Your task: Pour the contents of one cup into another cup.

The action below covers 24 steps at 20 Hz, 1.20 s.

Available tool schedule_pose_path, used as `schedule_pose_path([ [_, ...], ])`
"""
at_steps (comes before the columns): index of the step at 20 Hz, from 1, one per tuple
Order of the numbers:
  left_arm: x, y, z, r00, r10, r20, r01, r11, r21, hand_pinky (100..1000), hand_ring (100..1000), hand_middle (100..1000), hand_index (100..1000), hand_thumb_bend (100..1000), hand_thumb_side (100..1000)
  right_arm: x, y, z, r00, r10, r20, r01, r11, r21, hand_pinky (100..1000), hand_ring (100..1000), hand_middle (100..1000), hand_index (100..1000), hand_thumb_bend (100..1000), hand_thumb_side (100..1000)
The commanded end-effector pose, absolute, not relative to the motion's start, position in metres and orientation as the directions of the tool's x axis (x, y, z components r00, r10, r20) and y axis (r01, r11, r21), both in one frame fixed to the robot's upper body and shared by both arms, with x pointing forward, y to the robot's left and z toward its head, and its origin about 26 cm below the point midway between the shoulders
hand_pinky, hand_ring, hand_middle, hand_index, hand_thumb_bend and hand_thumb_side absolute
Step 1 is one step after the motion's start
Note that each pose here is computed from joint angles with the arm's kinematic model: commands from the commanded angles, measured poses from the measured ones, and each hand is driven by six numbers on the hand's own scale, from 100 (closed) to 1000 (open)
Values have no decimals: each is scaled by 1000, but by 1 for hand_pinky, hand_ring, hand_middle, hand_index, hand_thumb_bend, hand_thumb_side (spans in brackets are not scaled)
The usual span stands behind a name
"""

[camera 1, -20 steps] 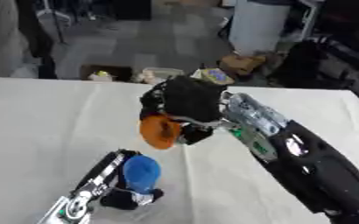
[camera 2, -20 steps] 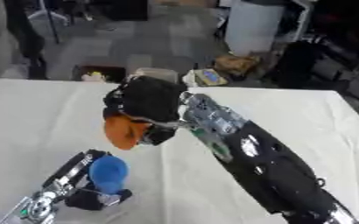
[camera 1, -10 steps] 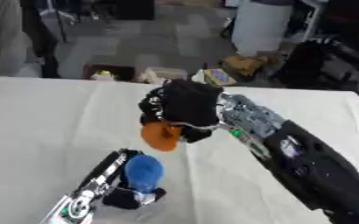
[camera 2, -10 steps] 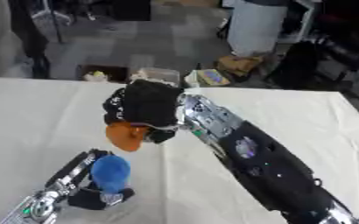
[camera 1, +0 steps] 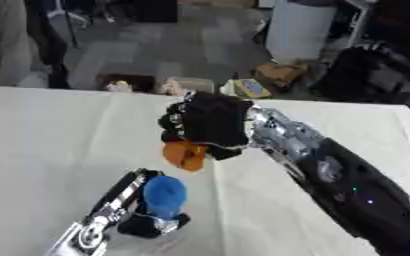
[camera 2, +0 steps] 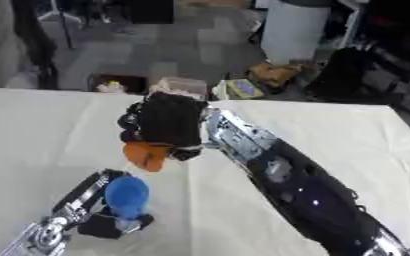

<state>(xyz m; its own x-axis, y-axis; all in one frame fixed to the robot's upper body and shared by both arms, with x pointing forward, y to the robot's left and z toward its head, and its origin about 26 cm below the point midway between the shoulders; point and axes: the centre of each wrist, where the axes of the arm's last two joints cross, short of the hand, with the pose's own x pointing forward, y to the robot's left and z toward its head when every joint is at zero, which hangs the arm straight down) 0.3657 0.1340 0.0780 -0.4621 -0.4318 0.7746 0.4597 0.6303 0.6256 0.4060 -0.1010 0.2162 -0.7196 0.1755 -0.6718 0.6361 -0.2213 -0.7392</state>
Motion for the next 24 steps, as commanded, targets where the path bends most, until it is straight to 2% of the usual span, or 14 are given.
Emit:
schedule_pose_path([
  [1, 369, 133, 89, -485, -421, 766, 442, 638, 630, 100, 233, 185, 475, 480, 100, 407, -99, 229, -671, 172, -722, 681, -243, -691, 525, 567, 561, 670, 121, 100],
  [9, 369, 133, 88, -483, -419, 769, 444, 640, 627, 100, 232, 185, 475, 478, 100, 408, -97, 227, -617, 165, -769, 718, -282, -636, 551, 581, 562, 666, 124, 100],
  [24, 368, 133, 89, -484, -420, 768, 439, 642, 629, 100, 232, 185, 477, 472, 100, 409, -98, 226, -607, 167, -777, 727, -278, -628, 551, 581, 557, 664, 127, 100],
])
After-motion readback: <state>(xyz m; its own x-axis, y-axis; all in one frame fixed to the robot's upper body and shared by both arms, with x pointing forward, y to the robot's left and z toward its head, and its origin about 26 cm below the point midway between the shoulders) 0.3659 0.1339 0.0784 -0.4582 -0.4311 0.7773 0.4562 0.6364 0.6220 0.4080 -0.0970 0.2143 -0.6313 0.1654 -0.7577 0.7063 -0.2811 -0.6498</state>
